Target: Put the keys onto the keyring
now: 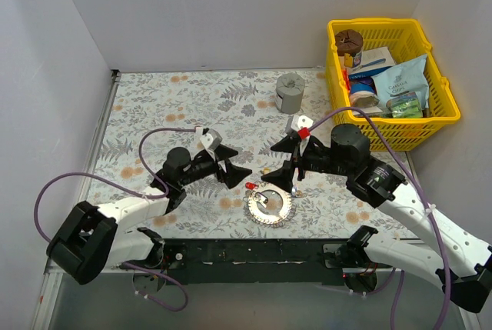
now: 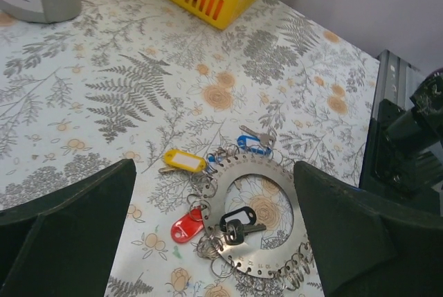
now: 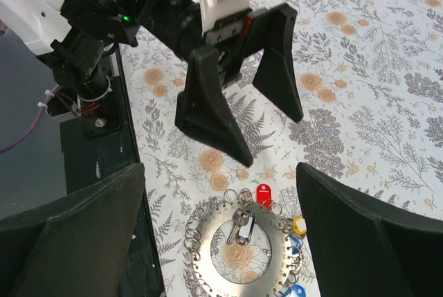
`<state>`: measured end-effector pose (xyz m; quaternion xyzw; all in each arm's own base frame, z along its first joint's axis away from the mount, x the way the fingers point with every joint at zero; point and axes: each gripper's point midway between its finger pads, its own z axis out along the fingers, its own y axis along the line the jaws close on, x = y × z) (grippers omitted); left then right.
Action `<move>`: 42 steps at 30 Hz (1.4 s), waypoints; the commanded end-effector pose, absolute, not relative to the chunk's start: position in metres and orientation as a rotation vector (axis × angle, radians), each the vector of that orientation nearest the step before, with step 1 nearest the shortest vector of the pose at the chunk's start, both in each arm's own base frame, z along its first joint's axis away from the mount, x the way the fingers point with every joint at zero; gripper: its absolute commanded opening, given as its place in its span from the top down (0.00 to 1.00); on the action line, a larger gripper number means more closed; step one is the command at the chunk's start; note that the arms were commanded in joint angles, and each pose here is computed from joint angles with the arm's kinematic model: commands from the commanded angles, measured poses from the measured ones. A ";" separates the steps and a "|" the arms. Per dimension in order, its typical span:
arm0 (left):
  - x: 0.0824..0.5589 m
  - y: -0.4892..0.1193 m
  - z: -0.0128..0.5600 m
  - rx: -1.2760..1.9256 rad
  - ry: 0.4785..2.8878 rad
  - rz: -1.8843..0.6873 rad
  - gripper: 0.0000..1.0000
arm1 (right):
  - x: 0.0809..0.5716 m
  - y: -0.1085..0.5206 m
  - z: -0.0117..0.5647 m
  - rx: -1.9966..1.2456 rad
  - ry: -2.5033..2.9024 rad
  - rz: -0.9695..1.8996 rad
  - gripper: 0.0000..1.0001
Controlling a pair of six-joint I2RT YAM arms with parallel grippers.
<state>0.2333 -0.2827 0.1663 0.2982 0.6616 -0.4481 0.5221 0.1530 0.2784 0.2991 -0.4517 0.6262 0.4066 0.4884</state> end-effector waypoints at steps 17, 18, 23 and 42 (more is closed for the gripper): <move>0.314 -0.154 0.266 -0.088 1.747 -0.949 0.02 | 0.215 0.197 0.266 -0.500 1.818 0.808 0.02; 0.314 -0.153 0.262 -0.109 1.800 -0.935 0.02 | 0.216 0.192 0.267 -0.475 1.817 0.799 0.02; 0.319 -0.142 0.283 -0.087 1.833 -0.819 0.02 | 0.220 0.165 0.276 -0.330 1.768 0.715 0.02; 0.328 -0.114 0.269 -0.116 1.754 -0.626 0.02 | 0.253 0.111 0.274 -0.093 1.670 0.407 0.02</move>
